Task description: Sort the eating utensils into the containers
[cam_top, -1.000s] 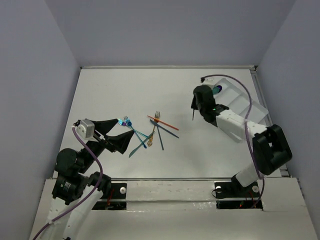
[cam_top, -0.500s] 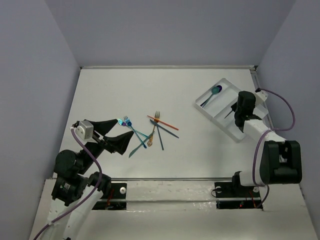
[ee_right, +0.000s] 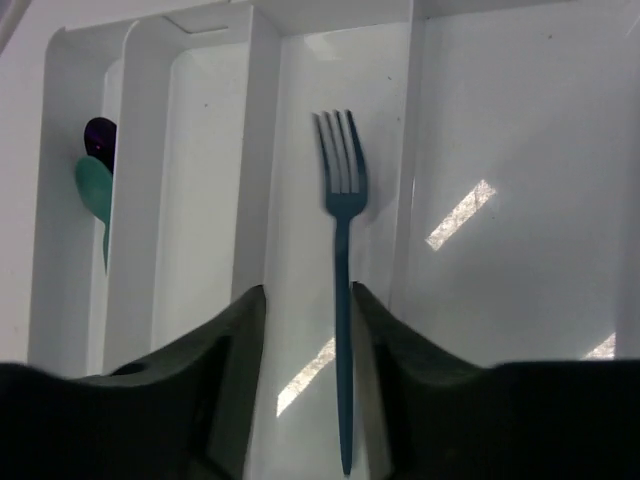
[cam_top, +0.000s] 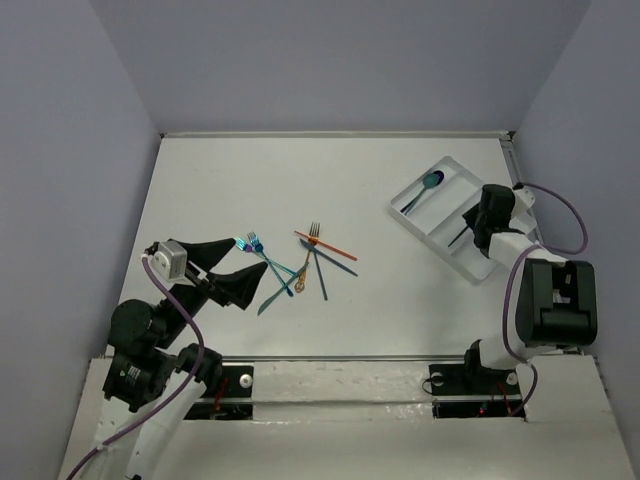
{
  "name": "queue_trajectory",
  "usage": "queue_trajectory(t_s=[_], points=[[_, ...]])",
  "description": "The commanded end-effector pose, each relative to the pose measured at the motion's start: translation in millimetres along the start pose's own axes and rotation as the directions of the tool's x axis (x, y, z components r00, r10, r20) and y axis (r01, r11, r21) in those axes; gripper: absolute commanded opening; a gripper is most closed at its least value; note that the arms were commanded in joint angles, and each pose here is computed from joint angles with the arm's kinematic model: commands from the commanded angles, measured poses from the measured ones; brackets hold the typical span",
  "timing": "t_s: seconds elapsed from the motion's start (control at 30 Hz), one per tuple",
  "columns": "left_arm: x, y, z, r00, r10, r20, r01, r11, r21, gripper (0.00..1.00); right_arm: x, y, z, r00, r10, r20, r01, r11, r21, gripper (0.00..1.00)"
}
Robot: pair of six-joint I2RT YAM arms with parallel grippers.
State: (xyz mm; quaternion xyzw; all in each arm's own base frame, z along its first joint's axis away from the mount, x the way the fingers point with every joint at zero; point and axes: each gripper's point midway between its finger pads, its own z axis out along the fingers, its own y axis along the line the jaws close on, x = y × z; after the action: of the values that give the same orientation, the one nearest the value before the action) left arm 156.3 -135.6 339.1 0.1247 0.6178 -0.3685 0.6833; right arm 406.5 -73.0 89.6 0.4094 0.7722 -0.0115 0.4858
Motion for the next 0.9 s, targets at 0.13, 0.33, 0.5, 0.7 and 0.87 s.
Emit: queue_trajectory(t_s=[0.13,0.33,0.5,0.7,0.87], points=[[-11.4,-7.4,0.7,0.999,0.014,0.043,-0.015,0.999,0.035,0.99,-22.6,26.2,-5.9,0.999,-0.008,0.031,0.011,0.995,-0.096,0.62],[-12.2,-7.4,0.8,0.999,0.014,0.046,-0.016,0.999,0.034,0.99,-16.0,73.5,-49.5,0.995,-0.099,-0.001,0.093,0.933,-0.346,0.62],[-9.1,-5.9,3.2,0.999,0.009,0.033,-0.01,0.999,0.031,0.99,62.6,139.8,-118.4,0.934,-0.353,-0.061,0.241,0.744,-0.623,0.56],[-4.7,-1.2,7.4,1.0,0.005,0.013,-0.005,1.0,0.016,0.99,174.5,185.2,-209.3,0.783,-0.62,-0.056,0.349,0.512,-0.785,0.46],[-6.2,1.2,7.5,1.0,0.007,0.017,-0.007,1.0,0.003,0.99,228.7,197.9,-251.4,0.669,-0.743,0.008,0.438,0.386,-0.812,0.41]])
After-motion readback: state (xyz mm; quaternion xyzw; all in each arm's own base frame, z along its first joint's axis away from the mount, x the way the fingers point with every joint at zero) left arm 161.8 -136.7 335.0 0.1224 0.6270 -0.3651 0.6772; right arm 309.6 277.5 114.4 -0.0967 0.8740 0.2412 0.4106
